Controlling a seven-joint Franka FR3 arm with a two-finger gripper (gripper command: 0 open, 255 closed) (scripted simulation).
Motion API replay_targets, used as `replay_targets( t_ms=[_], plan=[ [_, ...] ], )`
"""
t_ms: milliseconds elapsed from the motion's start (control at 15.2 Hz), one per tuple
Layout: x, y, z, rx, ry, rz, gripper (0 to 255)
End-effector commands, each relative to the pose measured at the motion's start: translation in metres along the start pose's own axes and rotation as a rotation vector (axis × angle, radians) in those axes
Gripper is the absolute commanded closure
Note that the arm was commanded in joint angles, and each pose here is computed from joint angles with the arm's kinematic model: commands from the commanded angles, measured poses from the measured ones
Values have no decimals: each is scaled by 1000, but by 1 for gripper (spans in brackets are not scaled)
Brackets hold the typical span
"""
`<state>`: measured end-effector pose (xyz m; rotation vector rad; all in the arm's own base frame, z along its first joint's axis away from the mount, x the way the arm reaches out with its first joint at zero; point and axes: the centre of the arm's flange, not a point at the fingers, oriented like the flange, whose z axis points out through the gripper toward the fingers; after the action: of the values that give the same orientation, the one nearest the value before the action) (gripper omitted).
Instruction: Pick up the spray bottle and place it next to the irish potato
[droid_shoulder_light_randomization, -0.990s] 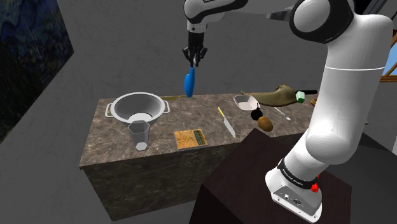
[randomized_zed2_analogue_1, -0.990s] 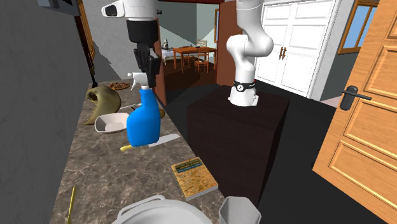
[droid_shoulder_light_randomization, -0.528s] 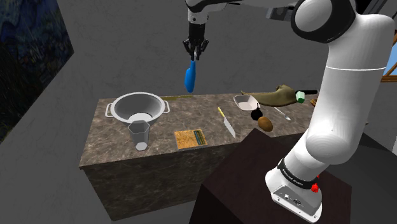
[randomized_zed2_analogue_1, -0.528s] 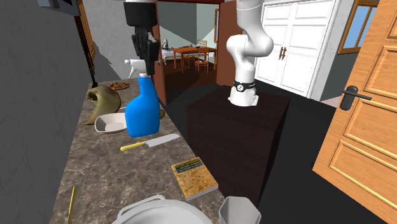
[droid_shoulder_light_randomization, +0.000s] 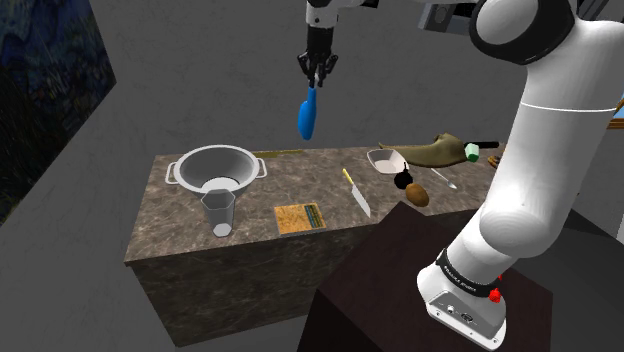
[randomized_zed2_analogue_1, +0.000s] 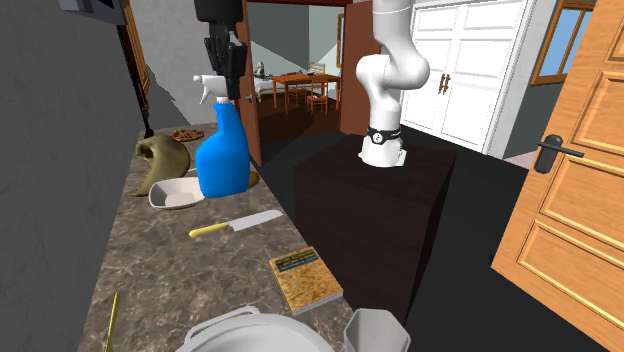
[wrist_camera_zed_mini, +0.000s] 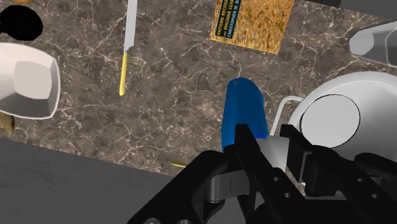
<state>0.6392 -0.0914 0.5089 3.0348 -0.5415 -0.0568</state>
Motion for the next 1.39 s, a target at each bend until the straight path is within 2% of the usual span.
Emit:
replay_targets(
  t_ms=[0,1320],
  plan=[
    [-3,25,-1,0,0,0,255],
    [-65,281,16,0,0,0,255]
  ],
)
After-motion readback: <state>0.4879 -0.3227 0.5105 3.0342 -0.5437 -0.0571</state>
